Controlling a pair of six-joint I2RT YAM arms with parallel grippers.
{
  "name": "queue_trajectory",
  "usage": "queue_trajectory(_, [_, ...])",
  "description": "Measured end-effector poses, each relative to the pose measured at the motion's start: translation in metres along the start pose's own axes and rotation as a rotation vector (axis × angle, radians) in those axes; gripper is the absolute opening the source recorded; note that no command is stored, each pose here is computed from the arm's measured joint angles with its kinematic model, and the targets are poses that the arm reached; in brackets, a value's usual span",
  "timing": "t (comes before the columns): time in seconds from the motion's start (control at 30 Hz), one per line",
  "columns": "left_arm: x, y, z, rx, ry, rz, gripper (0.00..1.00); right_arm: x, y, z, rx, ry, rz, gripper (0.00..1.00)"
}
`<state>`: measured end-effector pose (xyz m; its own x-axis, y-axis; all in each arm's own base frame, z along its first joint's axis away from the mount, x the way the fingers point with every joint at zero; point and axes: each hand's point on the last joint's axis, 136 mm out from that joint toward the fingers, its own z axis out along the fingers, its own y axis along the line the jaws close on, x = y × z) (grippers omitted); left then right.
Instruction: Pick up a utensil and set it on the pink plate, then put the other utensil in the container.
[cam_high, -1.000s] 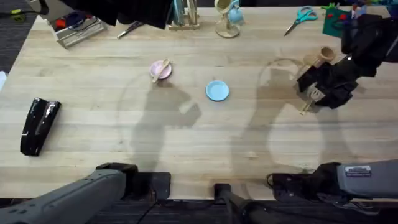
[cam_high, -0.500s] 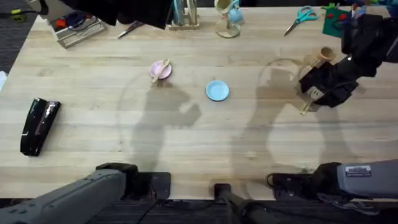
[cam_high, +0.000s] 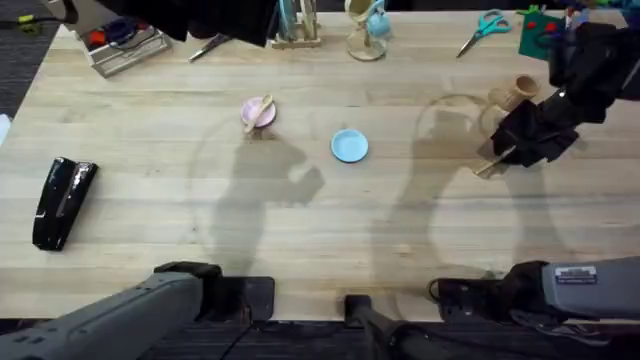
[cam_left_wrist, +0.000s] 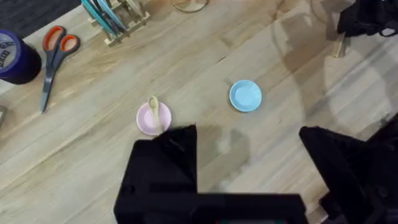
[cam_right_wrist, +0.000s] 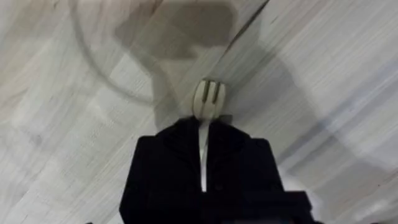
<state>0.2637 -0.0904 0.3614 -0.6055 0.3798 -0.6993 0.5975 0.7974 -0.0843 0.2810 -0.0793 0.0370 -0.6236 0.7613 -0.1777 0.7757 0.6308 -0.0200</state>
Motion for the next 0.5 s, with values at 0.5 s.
queue_trajectory(0.5, [0.0000, 0.0000, 0.0000, 0.000, 0.000, 0.000, 0.993, 0.0085, -0.0077, -0.0068, 0.057, 0.077, -0.058, 0.031])
